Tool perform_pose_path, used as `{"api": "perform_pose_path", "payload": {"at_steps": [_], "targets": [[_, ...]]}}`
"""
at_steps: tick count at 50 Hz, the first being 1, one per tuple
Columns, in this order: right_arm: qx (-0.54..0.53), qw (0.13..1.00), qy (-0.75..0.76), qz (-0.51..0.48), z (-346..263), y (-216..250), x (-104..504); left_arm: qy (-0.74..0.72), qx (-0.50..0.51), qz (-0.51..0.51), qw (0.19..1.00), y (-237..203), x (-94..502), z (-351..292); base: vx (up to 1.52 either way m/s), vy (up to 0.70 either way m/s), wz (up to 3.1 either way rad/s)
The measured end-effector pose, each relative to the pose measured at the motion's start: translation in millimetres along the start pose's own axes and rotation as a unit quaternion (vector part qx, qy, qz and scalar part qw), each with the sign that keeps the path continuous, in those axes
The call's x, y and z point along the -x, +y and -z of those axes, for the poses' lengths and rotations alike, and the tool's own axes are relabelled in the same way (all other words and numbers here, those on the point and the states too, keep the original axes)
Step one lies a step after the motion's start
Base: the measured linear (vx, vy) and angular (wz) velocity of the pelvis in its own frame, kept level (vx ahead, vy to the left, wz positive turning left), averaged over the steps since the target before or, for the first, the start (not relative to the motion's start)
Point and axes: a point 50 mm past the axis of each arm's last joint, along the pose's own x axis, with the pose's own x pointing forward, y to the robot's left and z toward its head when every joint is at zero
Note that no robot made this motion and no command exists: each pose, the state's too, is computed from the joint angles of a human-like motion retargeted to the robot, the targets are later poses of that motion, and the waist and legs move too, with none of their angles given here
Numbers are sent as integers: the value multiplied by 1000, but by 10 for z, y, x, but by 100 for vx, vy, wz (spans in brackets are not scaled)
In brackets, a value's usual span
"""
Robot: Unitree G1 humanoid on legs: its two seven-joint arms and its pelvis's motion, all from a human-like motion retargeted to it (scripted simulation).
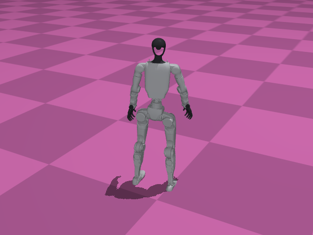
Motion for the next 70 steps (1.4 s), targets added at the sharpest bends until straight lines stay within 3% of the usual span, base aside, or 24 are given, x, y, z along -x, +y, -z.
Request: {"api": "perform_pose_path", "payload": {"at_steps": [12, 25, 53, 70], "targets": [[-26, 998, -45, 22, -346, -165, -56, 62, -16, 17, 998, 47, 18, 246, -2, -6, 135], [-41, 998, -32, 25, -275, -174, -53, 94, 4, 24, 995, 9, 43, 364, -2, 12, 137], [1, 999, -51, 1, -302, -81, -43, -11, -1, 17, 1000, -54, 21, 5, 2, -10, 127], [-35, 998, -48, -8, -264, -29, -10, 92, 4, 21, 996, 75, 61, 450, -1, -3, 109]]}}
